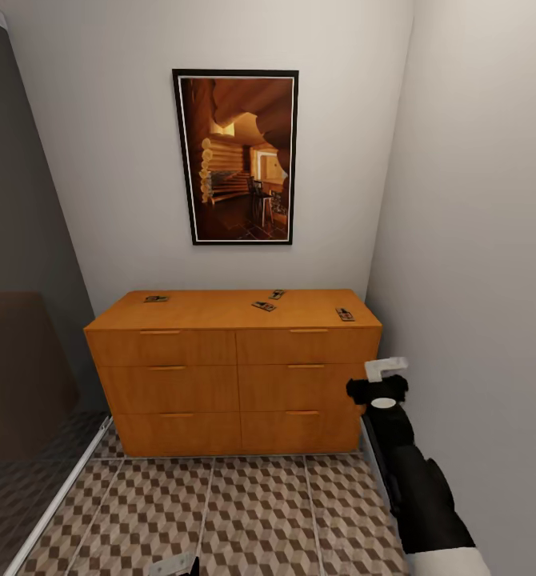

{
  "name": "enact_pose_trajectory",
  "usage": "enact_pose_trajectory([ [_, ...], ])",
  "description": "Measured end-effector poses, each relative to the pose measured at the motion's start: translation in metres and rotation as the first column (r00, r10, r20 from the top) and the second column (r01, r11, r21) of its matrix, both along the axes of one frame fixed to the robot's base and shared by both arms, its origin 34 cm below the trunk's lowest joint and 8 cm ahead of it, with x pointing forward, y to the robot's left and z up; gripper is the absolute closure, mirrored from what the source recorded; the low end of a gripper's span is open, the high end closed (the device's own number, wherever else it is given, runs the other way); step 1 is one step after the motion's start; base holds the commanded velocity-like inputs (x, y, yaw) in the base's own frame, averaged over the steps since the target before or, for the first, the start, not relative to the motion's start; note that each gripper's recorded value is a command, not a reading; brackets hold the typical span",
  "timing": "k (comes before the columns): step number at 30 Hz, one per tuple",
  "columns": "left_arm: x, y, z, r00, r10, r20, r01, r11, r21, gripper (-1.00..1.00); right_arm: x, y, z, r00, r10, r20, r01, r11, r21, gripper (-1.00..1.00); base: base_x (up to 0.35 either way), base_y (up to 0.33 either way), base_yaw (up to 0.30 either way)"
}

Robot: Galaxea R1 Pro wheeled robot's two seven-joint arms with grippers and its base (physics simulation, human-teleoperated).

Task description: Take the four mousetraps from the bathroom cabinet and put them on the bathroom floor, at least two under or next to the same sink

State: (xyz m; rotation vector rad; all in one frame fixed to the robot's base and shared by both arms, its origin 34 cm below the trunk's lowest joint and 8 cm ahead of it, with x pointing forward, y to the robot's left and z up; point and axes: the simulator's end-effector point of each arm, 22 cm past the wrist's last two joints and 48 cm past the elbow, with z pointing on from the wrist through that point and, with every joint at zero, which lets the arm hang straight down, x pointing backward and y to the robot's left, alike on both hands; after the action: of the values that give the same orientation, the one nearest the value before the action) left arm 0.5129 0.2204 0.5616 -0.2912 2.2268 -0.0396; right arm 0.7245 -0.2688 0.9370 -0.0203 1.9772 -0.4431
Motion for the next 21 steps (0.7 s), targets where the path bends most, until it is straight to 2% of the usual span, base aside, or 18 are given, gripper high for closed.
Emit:
enact_pose_trajectory([
  [4,0.000,0.000,0.000,1.000,0.000,0.000,0.000,1.000,0.000,-1.00,-0.004,0.004,0.032,1.000,0.004,-0.024,-0.003,1.000,0.017,-1.00,0.000,0.000,0.000],
  [7,0.000,0.000,0.000,1.000,0.000,0.000,0.000,1.000,0.000,-1.00,0.005,0.005,0.062,1.000,0.000,-0.007,0.000,1.000,0.021,-1.00,0.000,0.000,0.000],
  [9,0.000,0.000,0.000,1.000,0.000,0.000,0.000,1.000,0.000,-1.00,0.018,0.006,0.095,1.000,-0.002,0.031,0.002,1.000,0.017,-1.00,0.000,0.000,0.000],
  [14,0.000,0.000,0.000,1.000,0.000,-0.001,0.000,1.000,0.000,-1.00,0.050,0.009,0.145,0.997,0.000,0.071,0.000,1.000,0.003,-1.00,0.000,0.000,0.000],
  [21,-0.001,0.000,0.000,1.000,0.000,-0.002,0.000,1.000,0.000,-1.00,0.100,0.014,0.191,0.999,0.008,0.040,-0.006,1.000,-0.029,-1.00,0.000,0.000,0.000],
])
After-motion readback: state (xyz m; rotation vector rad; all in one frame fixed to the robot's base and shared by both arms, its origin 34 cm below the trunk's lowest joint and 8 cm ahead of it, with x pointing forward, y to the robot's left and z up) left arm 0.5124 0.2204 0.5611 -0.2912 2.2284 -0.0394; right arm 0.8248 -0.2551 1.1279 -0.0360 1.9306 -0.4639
